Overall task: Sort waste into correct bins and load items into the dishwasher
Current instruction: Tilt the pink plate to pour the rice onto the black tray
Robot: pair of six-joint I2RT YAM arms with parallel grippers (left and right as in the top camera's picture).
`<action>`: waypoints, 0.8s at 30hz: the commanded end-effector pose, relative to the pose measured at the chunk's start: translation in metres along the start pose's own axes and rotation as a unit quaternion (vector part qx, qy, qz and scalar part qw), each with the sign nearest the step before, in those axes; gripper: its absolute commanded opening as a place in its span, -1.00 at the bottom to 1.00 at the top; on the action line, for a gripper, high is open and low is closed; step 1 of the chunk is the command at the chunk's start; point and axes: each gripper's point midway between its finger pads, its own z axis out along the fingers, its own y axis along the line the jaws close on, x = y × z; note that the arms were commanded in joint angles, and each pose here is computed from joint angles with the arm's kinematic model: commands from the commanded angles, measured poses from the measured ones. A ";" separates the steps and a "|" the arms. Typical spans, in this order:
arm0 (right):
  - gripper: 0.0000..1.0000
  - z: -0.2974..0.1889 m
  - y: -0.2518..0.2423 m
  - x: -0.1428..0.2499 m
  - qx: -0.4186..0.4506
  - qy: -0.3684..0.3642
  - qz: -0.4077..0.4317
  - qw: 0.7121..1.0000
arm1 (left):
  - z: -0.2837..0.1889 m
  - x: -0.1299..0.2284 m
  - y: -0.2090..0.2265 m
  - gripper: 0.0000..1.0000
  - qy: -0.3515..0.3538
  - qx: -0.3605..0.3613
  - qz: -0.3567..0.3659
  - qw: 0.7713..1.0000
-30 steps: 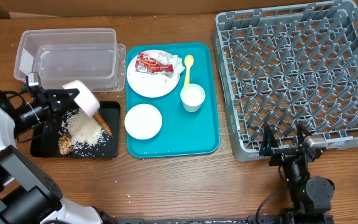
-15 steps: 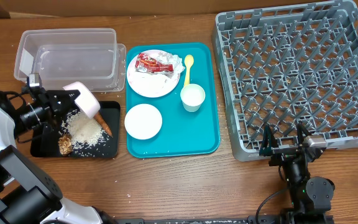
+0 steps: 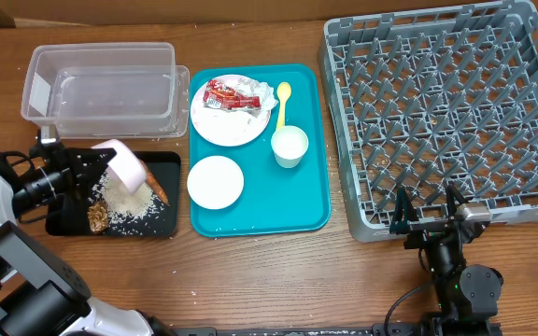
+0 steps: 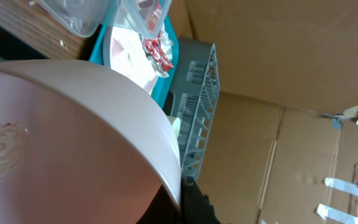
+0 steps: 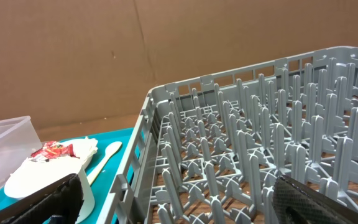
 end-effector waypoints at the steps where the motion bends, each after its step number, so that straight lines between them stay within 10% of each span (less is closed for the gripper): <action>1: 1.00 0.000 -0.001 0.002 0.001 -0.002 -0.001 1.000 | -0.002 0.004 -0.007 -0.92 -0.001 0.010 0.009 1.000; 24: 1.00 0.000 -0.001 0.001 0.001 -0.002 -0.001 1.000 | -0.014 0.017 -0.018 -0.92 -0.002 0.047 0.028 0.998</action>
